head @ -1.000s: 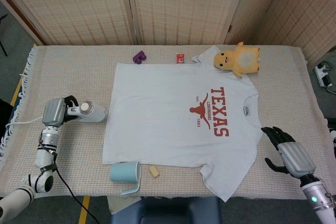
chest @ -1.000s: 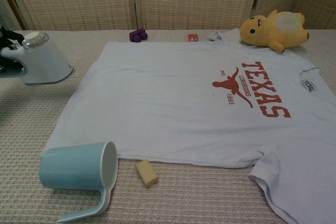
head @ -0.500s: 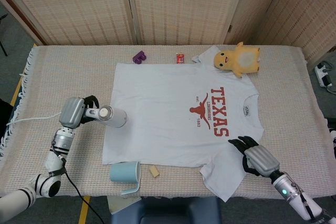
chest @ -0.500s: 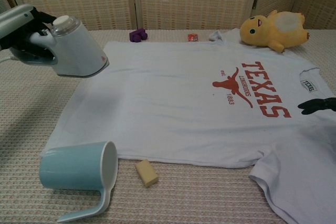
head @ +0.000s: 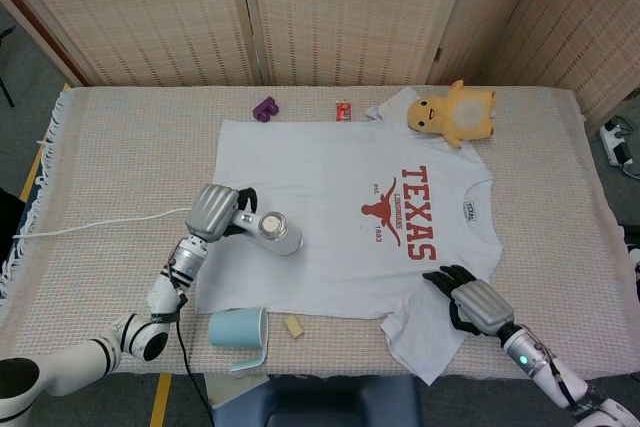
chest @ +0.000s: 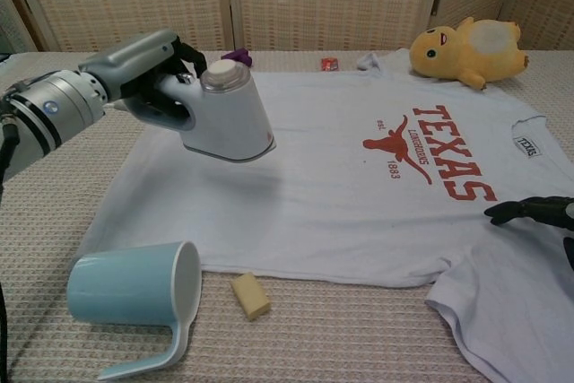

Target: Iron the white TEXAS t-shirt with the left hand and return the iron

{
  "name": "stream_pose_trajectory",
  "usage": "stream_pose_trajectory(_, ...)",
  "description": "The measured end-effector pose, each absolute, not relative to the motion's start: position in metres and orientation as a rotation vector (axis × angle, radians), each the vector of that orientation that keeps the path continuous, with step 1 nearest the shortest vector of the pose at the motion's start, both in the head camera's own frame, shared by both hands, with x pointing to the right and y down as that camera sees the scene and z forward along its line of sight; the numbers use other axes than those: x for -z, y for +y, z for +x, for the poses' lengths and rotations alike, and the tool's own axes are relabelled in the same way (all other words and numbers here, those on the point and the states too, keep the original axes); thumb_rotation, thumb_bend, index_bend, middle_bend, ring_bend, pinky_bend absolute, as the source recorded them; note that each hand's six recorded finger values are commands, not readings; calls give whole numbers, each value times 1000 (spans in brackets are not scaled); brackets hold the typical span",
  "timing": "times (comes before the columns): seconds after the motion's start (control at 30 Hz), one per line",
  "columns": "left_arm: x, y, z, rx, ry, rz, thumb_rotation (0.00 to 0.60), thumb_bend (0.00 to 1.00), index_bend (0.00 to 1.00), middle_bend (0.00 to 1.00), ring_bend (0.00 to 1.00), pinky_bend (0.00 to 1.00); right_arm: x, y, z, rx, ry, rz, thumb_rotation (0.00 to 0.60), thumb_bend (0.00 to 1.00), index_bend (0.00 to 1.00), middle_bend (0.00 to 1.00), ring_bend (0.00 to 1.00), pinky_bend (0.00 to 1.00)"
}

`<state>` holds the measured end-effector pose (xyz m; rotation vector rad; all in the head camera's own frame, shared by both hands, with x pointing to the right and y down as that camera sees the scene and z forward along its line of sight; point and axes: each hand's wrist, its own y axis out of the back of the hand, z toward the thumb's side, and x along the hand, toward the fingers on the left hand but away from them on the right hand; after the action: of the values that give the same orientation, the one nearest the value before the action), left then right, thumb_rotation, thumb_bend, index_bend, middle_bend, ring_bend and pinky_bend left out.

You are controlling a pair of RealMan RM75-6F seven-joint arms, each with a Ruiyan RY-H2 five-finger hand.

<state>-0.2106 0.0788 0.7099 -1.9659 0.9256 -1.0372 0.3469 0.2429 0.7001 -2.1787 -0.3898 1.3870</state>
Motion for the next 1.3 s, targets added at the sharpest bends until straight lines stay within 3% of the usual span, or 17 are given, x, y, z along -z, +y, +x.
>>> stream_pose_trajectory(0.33, -741, 79, -183, 1086, 851, -1912, 600, 429, 940, 1000, 838, 762, -708, 248, 349, -1362, -425, -2189, 499, 984, 0, 97, 0, 7)
stream_pose_trajectory(0.6, -760, 75, -194, 1162, 809, -1821, 600, 428, 938, 998, 833, 762, -706, 247, 355, -1369, -463, -2183, 497, 982, 0, 97, 0, 7)
stream_pose_trajectory(1.0, -780, 58, -273, 1393, 818, -1647, 600, 428, 938, 997, 833, 762, -704, 244, 354, -1366, -484, -2178, 498, 982, 0, 97, 0, 7)
stream_pose_trajectory(1.3, -759, 34, -337, 1453, 1029, -1602, 600, 428, 937, 997, 832, 763, -701, 243, 354, -1357, -486, -2176, 499, 982, 0, 97, 0, 7)
